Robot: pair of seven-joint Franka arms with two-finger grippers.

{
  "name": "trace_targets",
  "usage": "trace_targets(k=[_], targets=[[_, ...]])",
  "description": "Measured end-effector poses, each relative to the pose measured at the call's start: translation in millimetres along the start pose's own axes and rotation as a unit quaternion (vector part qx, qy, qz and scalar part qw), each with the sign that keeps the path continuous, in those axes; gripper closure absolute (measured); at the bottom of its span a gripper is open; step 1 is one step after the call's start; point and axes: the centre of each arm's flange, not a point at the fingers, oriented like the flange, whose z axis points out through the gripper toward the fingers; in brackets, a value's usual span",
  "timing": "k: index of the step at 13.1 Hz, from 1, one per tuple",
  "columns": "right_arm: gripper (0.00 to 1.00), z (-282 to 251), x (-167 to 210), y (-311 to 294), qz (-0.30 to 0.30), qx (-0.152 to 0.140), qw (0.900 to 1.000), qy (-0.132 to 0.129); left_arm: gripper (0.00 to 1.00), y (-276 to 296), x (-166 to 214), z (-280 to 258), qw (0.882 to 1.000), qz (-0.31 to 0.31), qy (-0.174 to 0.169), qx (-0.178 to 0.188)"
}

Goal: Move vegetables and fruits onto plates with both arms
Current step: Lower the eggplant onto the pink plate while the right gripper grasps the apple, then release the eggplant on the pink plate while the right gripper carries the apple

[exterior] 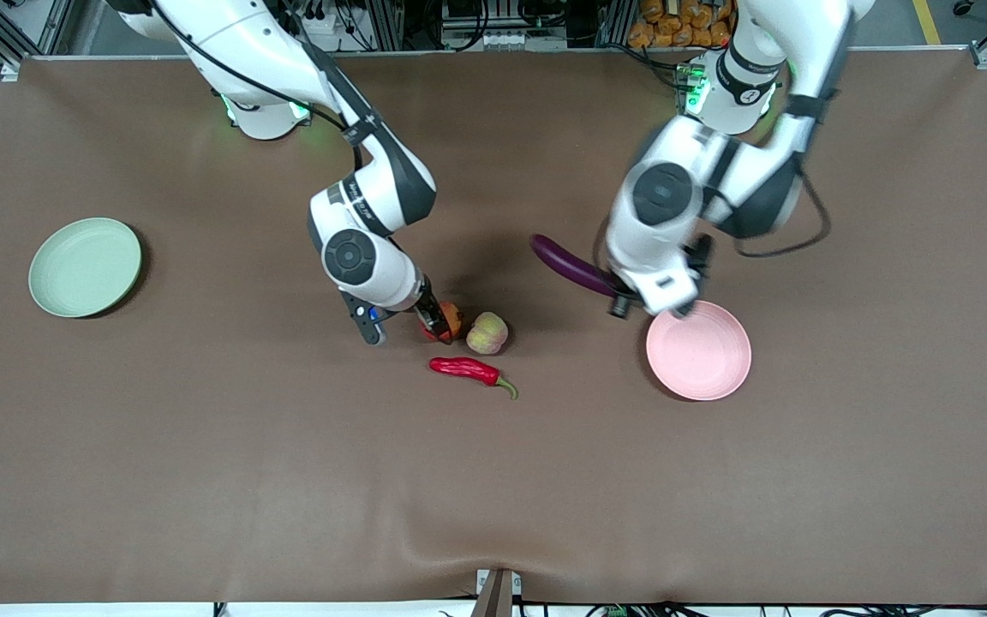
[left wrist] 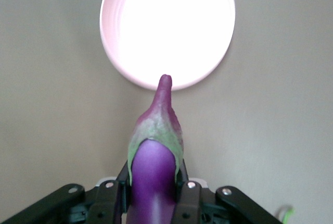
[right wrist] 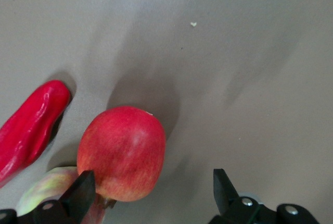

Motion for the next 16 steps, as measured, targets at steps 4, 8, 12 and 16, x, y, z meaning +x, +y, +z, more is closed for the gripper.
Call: trace_targets(k=[4, 8, 12, 16], targets=[[0.0, -6.3, 5.3, -6.0, 0.034, 0.024, 0.999, 0.012, 0.66, 8.0, 118.3, 13.5, 1.0, 0.015, -0.007, 0.001], [0.0, 14.2, 0.6, -8.5, 0.045, 0.035, 0.998, 0.022, 0.66, 22.7, 163.7, 104.6, 1.0, -0.002, -0.005, 0.004], [0.06, 43.9, -8.8, -9.1, 0.042, 0.039, 0.998, 0.028, 0.66, 22.7, 178.0, 135.0, 1.0, -0.012, -0.007, 0.015], [0.23, 0.6, 6.3, -9.7, 0.006, -0.023, 0.999, 0.03, 0.66, 16.6, 176.0, 145.2, 1.0, -0.011, -0.009, 0.028]])
